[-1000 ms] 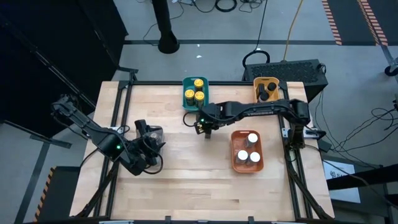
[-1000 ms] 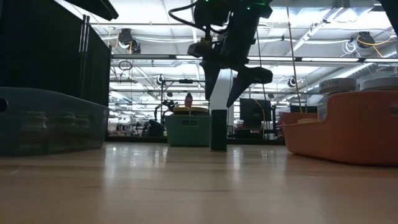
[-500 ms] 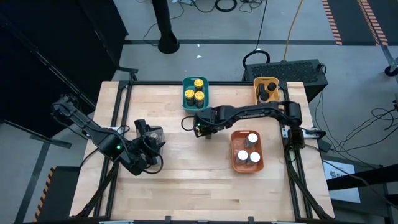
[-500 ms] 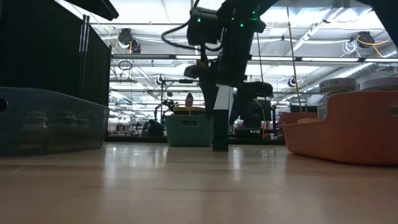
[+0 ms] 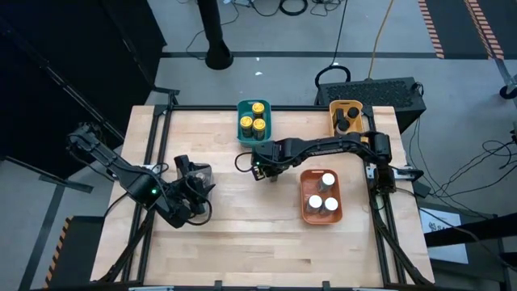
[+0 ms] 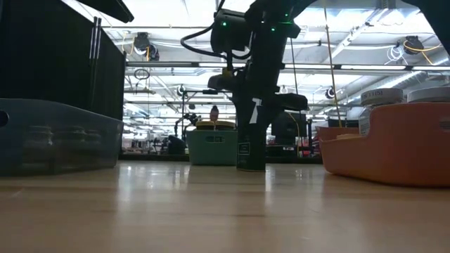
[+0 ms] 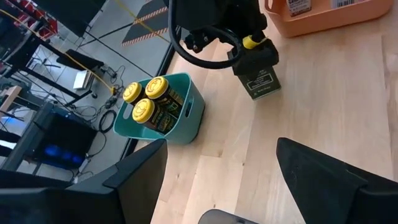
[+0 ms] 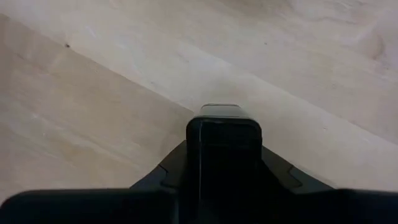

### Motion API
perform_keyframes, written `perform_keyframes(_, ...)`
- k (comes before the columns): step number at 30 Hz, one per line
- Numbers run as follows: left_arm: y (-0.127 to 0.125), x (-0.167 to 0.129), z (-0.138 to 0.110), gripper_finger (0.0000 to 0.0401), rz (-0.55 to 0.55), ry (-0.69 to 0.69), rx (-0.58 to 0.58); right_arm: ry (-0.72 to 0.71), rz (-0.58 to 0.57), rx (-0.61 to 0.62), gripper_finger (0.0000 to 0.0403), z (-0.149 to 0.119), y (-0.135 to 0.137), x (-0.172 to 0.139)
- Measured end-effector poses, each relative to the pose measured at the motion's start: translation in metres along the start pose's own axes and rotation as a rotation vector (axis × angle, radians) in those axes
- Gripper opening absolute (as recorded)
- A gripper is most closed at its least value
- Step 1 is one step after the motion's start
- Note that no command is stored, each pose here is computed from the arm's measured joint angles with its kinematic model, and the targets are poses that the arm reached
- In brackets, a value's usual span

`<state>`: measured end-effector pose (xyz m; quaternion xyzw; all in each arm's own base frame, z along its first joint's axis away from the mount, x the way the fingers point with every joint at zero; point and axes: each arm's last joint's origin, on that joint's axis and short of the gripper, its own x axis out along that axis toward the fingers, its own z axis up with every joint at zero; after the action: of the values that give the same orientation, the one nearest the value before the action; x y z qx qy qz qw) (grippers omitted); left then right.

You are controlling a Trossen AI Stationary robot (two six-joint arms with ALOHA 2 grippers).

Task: Sort spices by type
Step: Put the black seasoning can into the yellow bin

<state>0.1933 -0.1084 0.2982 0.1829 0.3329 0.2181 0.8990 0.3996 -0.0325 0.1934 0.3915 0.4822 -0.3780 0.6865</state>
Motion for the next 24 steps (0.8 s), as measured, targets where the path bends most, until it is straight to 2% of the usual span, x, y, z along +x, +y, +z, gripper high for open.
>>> perform_keyframes(6,0.000,0.000,0.000,0.0309,0.000,0.000,-0.006,0.008,0.026,-0.031,0.0099,0.000,-0.004,-0.021)
perform_keyframes(11,0.000,0.000,0.000,0.0309,0.000,0.001,-0.006,-0.037,-0.004,-0.062,0.0099,0.001,-0.024,-0.070)
perform_keyframes(15,0.000,0.000,0.000,0.0309,0.000,0.000,-0.008,-0.082,-0.106,-0.036,0.0099,0.001,-0.063,-0.124)
perform_keyframes(18,0.000,0.000,0.000,0.0309,0.000,0.000,-0.011,-0.119,-0.180,0.027,0.0099,0.004,-0.100,-0.160)
perform_keyframes(24,0.000,0.000,0.000,0.0309,0.010,-0.004,-0.033,-0.195,-0.242,0.122,0.0099,0.011,-0.158,-0.206)
